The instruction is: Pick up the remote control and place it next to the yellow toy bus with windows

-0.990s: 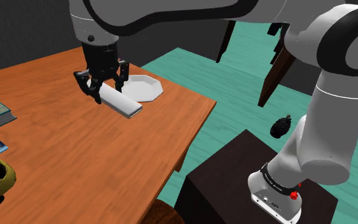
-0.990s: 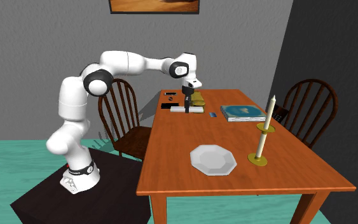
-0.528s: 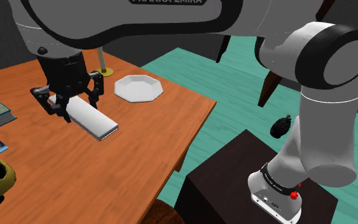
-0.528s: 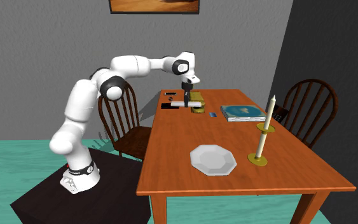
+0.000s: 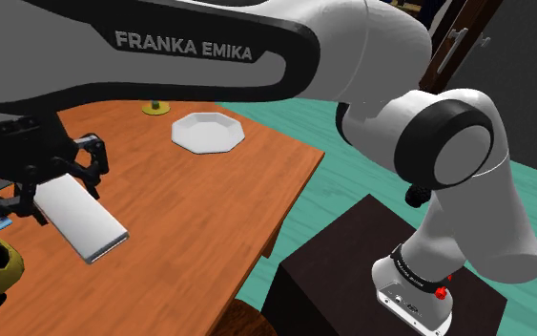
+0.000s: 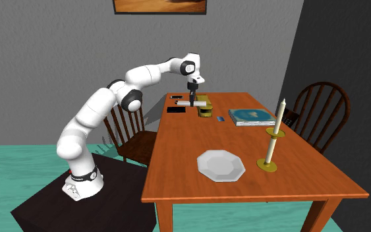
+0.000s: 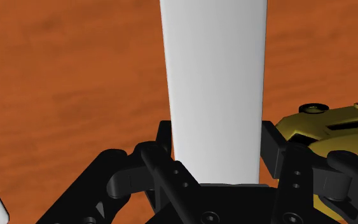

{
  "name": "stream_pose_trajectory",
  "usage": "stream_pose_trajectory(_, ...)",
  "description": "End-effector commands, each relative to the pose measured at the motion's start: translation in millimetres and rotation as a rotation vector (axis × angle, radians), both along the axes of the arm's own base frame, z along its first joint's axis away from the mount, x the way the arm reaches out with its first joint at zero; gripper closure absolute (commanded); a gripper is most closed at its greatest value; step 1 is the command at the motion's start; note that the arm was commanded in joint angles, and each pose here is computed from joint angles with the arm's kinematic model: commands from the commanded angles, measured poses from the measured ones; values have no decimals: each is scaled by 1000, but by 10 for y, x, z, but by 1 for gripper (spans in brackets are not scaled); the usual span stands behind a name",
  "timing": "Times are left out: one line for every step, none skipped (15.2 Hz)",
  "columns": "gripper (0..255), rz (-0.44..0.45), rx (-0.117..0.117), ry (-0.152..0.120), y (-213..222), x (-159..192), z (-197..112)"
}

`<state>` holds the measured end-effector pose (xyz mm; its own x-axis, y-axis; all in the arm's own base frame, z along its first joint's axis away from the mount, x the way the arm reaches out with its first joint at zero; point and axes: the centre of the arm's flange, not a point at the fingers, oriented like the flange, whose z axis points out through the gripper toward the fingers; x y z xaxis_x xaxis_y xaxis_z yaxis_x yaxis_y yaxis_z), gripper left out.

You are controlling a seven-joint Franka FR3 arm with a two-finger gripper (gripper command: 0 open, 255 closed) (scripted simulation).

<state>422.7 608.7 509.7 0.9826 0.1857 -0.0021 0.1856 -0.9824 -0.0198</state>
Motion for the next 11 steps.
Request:
stream_pose_trajectory(255, -1, 0, -1, 18, -4, -98)
stream_pose_trajectory(255, -1, 0, -1, 18, -4, -151)
stream_pose_trajectory(255, -1, 0, -1, 18, -4, -204)
stream_pose_trajectory(255, -1, 0, -1, 18, -4, -256)
stream_pose_trajectory(255, -1, 0, -1, 18, -4, -309)
stream_pose_trajectory(255, -1, 0, -1, 18, -4, -362)
stream_pose_trajectory(255, -1, 0, -1, 18, -4, -415)
stream_pose_trajectory(255, -1, 0, -1, 18, -4, -468)
stream_pose_trajectory(255, -1, 0, -1, 18, -4, -520)
stream_pose_trajectory(255, -1, 0, -1, 18, -4, -573)
stream_pose_trajectory(255, -1, 0, -1, 18, -4, -626)
